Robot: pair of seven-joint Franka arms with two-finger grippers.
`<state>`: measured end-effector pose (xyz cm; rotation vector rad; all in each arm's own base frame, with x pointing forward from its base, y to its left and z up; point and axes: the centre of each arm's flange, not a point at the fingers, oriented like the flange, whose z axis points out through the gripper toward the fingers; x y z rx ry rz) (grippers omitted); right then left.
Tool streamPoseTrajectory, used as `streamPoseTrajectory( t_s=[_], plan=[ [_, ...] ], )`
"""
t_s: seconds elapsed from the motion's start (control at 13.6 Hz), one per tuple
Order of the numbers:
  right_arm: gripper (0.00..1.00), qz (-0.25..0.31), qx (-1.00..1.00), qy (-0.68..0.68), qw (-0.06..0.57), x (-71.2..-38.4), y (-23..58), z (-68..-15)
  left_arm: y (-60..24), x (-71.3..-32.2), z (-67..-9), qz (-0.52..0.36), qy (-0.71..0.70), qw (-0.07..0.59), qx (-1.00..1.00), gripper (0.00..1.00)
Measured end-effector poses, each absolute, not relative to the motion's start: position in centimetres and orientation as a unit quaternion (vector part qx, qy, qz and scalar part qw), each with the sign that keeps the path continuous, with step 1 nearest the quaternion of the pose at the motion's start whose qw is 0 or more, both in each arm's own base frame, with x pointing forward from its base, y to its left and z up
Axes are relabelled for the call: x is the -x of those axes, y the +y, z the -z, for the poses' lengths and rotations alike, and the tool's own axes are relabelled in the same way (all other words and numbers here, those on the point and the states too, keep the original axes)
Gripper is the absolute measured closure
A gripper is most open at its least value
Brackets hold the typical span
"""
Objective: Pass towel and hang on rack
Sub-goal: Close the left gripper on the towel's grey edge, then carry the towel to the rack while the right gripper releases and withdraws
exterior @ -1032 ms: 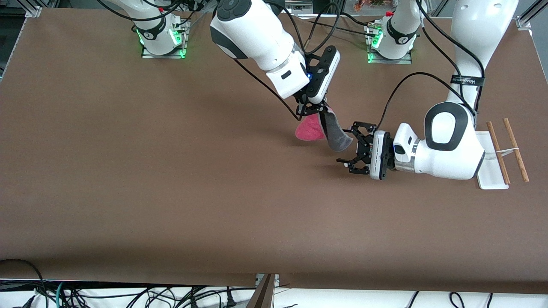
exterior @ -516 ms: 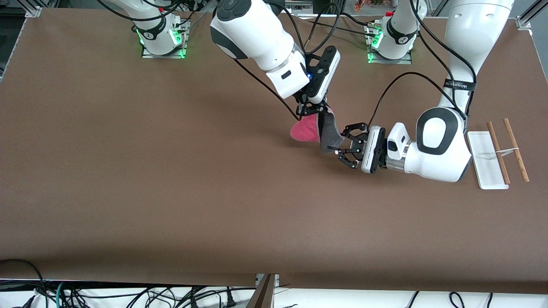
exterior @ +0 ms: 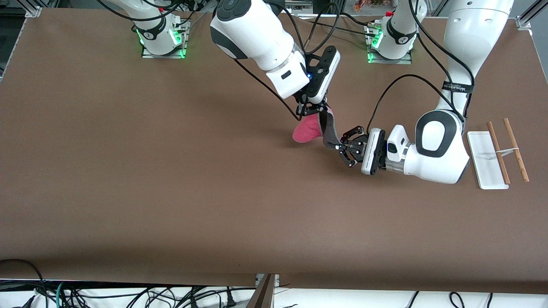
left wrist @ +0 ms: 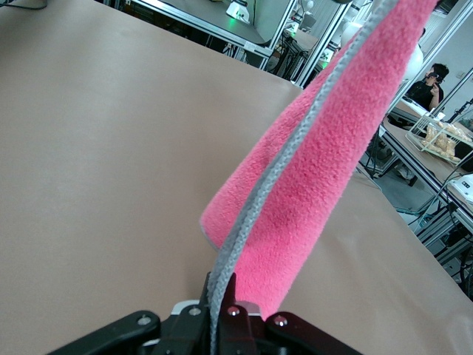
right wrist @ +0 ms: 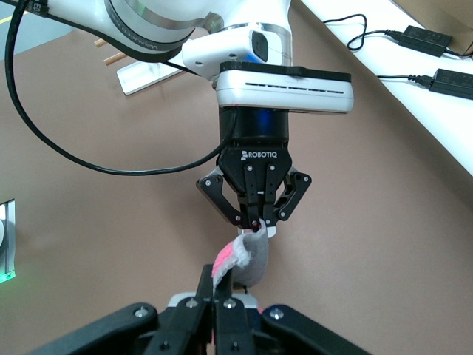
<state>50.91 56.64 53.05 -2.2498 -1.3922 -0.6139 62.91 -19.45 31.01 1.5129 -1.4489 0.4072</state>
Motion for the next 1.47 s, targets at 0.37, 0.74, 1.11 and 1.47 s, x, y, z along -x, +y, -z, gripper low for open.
streamPoseTrajectory(
  t_s=[0.37,0.74,1.11,1.47],
  plan=[
    [0.63,0.222,0.811,-0.499,0.211,-51.1,56.4,-53.1,-19.1,-63.2,-31.3,-0.171,-0.594,0.480,-0.622,0.98],
    [0.10,0.223,0.812,-0.496,0.210,-51.5,56.1,-53.2,-18.4,-64.4,-34.6,-0.164,-0.627,0.440,-0.621,0.98],
    [0.00,0.188,0.838,-0.477,0.185,-55.0,51.5,-53.1,-14.4,-65.1,-42.0,-0.045,-0.669,0.349,-0.655,0.98],
    [0.00,0.124,0.884,-0.426,0.147,-61.5,40.8,-52.4,-0.6,-66.1,-41.2,0.021,-0.628,0.267,-0.730,0.98]
  ],
)
